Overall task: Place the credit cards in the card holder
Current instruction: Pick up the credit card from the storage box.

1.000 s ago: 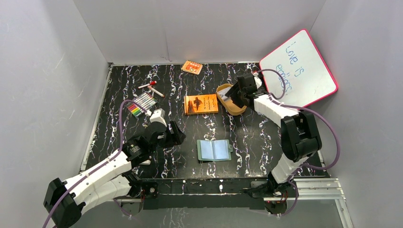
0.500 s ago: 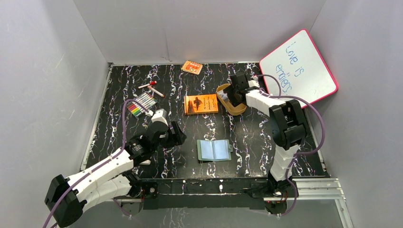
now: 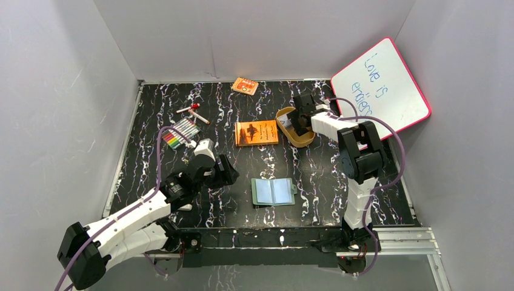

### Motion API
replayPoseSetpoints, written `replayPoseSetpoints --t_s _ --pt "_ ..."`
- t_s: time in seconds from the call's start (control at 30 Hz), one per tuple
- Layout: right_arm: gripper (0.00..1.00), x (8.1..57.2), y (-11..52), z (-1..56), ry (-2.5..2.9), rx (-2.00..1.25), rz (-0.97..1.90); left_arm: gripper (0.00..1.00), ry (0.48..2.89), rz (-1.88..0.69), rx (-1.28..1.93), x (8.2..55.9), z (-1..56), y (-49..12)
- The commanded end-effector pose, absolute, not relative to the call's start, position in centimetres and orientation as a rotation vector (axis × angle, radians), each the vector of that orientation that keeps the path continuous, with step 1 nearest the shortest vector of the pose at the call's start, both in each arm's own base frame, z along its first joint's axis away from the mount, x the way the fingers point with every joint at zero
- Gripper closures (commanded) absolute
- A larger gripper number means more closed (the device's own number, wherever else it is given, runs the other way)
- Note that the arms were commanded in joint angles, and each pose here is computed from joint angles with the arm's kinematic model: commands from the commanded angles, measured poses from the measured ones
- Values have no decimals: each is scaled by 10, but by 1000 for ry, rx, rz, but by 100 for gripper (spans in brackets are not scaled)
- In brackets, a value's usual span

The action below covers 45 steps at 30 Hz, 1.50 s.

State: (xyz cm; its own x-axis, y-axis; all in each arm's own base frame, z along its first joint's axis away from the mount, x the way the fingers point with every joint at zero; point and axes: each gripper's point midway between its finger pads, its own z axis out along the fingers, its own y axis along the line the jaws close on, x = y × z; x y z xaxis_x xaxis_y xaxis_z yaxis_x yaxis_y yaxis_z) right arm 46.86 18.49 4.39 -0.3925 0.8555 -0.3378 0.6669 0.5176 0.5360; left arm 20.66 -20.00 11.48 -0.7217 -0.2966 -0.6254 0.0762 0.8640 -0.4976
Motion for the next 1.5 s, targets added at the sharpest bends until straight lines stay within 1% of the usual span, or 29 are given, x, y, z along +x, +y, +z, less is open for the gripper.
replayPoseSetpoints --t_s 0.0,0.23,0.6,0.83,0.97,1.13,1.3,1.47 --pt "38 482 179 51 2128 1260 411 29 2276 -653 -150 210 120 -201" --pt "40 485 182 45 2157 1226 412 29 2273 -643 -145 212 120 -201" --pt "51 470 176 36 2192 1213 385 29 2277 -647 -142 212 120 -202" --pt "53 457 170 38 2186 1204 392 29 2276 -648 -138 211 120 -202" --pt "57 451 168 41 2181 1194 399 29 2273 -654 -142 211 121 -202" --pt "63 452 169 46 2177 1168 415 29 2275 -660 -143 210 121 -202" --pt "65 458 174 51 2179 1136 443 29 2279 -664 -147 209 120 -203" --pt "71 458 175 53 2179 1128 456 29 2280 -666 -149 209 119 -203"
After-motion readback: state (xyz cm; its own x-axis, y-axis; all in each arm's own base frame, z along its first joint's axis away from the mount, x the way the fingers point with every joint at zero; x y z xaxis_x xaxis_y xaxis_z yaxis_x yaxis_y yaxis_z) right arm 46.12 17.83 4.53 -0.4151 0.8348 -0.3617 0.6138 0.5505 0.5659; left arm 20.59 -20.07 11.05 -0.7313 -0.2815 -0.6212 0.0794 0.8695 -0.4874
